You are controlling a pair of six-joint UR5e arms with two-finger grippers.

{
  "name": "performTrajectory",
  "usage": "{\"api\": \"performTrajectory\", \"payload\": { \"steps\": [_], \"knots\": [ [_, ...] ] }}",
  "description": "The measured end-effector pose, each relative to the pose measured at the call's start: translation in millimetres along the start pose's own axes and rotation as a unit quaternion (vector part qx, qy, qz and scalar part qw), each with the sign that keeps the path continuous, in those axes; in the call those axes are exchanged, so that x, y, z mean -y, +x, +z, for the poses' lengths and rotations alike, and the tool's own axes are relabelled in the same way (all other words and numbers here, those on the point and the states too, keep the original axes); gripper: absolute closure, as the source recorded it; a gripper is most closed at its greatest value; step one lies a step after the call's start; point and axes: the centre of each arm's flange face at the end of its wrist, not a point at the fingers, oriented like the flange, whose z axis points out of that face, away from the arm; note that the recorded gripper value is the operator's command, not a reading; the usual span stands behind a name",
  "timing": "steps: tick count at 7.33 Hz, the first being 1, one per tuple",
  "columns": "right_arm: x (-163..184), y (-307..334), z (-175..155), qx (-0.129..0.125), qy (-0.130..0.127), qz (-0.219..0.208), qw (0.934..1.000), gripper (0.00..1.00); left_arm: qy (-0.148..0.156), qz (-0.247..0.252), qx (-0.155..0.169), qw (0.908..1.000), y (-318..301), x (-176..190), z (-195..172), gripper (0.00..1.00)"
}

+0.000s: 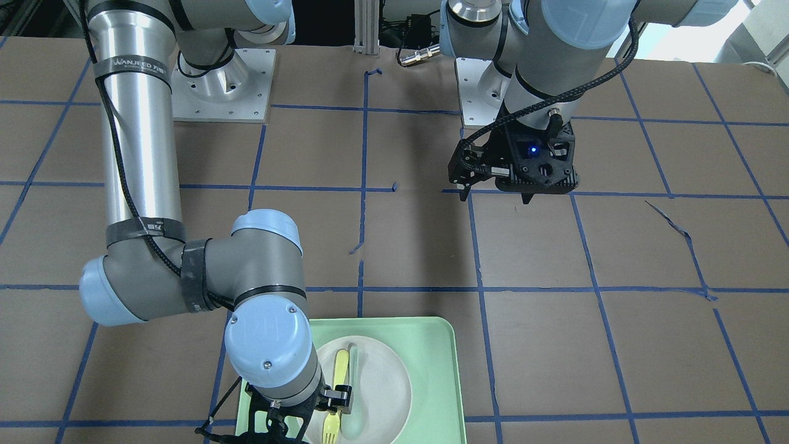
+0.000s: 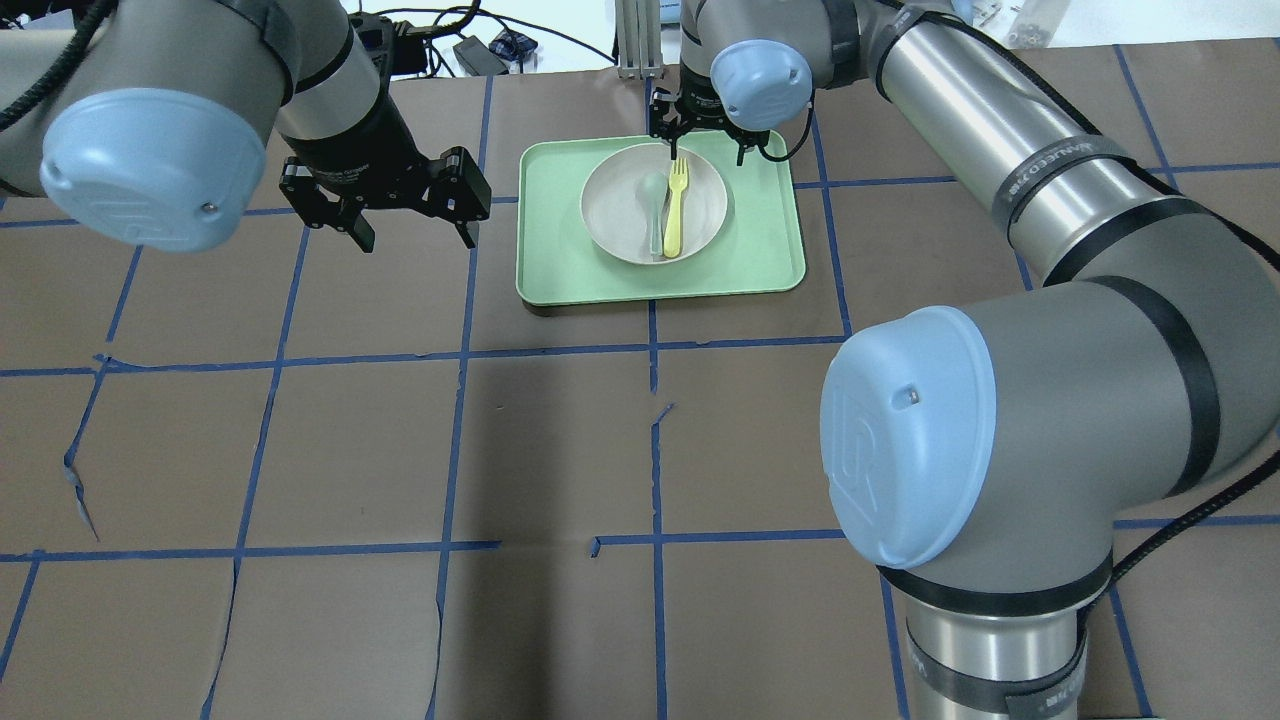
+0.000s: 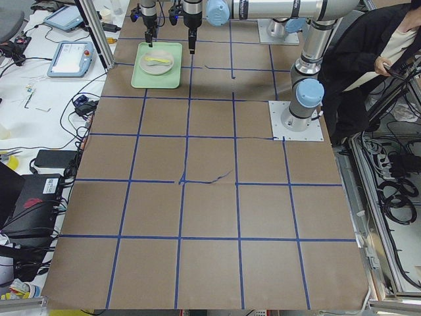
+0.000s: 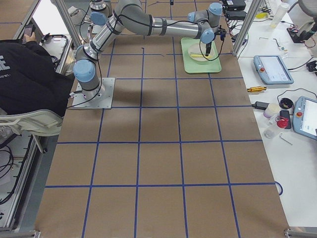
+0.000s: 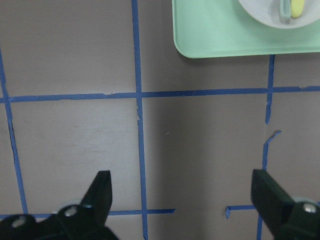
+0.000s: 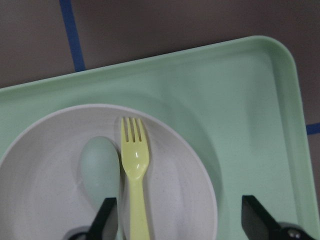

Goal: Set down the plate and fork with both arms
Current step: 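Move the right gripper over the plate and grasp the yellow fork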

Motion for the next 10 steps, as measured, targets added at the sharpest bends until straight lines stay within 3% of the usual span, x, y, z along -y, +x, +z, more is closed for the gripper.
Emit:
{"api": "performTrajectory", "payload": {
  "steps": [5, 6, 7, 10],
  "knots": [
    [-28.6, -17.0, 44.2, 0.001, -0.029, -0.002, 0.9996, 0.40, 0.000, -0.001, 0.000, 1.0000, 0.0, 1.2, 1.3, 0.00],
    [-30.3, -16.9, 47.3, 0.001, -0.030, -0.003, 0.9995, 0.45, 0.000, -0.001, 0.000, 1.0000, 0.1, 1.1, 0.9, 0.00],
    [-31.1, -16.7, 49.5, 0.001, -0.031, -0.004, 0.9995, 0.58, 0.000, -0.001, 0.000, 1.0000, 0.1, 0.9, 0.7, 0.00],
    [-34.0, -15.4, 55.1, -0.002, -0.036, -0.005, 0.9993, 0.67, -0.001, -0.002, 0.000, 1.0000, -0.2, 0.9, 1.4, 0.00]
  ]
}}
